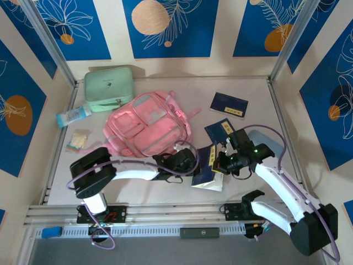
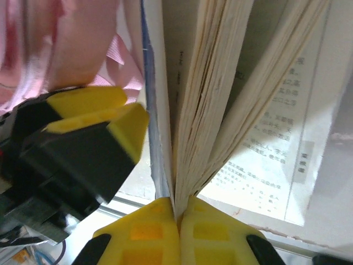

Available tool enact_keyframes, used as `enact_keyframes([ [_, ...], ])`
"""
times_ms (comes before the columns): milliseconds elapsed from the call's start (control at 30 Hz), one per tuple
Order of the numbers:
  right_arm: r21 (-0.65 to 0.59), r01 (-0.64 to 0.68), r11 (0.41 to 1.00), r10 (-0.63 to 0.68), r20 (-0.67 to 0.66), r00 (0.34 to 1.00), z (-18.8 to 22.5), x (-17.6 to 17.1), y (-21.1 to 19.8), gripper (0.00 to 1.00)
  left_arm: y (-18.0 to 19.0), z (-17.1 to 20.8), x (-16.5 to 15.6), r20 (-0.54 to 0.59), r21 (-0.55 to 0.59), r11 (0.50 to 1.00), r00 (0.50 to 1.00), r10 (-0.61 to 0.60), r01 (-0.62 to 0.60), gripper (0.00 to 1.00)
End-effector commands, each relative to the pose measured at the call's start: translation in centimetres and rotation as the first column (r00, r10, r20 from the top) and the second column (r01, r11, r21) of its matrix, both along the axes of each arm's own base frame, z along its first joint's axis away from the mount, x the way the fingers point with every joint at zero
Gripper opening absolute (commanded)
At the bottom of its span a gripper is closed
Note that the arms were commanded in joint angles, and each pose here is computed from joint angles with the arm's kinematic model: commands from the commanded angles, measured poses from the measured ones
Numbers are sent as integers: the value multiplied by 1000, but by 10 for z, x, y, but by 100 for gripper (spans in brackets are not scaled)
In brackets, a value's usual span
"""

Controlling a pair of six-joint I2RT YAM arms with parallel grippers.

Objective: Pack the student bag
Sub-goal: Pick up the book from the bottom-center of the table, then pass the book.

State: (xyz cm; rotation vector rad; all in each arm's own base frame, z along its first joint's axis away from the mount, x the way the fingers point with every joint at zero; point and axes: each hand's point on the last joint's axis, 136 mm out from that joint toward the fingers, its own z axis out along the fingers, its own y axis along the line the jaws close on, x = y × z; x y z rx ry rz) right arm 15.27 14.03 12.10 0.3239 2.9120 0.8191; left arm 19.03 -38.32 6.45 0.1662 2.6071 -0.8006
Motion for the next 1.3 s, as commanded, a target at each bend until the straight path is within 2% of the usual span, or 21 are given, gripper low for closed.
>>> enact_keyframes([
  [0, -4, 13, 1000, -13, 71, 997, 28, 1, -6, 0, 13, 48, 3, 87, -8, 999, 995, -42, 43, 59],
  [167, 24, 9, 1000, -13, 173, 985, 69, 5, -5, 0, 43, 84, 3, 131, -34, 997, 989, -64, 69, 65],
  [267, 82, -43, 996, 21, 254, 967, 100, 12, 6, 0, 64, 108, 4, 179, -69, 995, 982, -62, 75, 68],
  [367, 160, -149, 976, 88, 336, 938, 126, 18, 26, 0, 83, 133, 9, 219, -125, 989, 974, -54, 83, 74],
  [533, 237, -320, 917, 192, 440, 877, 152, 30, 56, 0, 107, 167, 18, 259, -284, 950, 965, -51, 127, 84],
  [667, 325, -431, 842, 217, 527, 822, 175, 38, 77, 0, 118, 179, 28, 248, -350, 929, 968, -31, 119, 86],
  [800, 400, -476, 783, 206, 556, 806, 185, 48, 93, 0, 116, 193, 34, 266, -440, 888, 964, -12, 132, 88],
  [900, 427, -504, 751, 213, 565, 797, 188, 52, 102, 0, 112, 202, 37, 287, -465, 873, 958, -8, 146, 88],
  [1000, 427, -501, 753, 218, 557, 801, 181, 58, 105, 0, 104, 215, 37, 316, -519, 834, 949, -17, 187, 87],
  [1267, 442, -496, 747, 224, 535, 814, 163, 67, 111, 0, 91, 226, 42, 333, -586, 778, 943, -24, 227, 70],
])
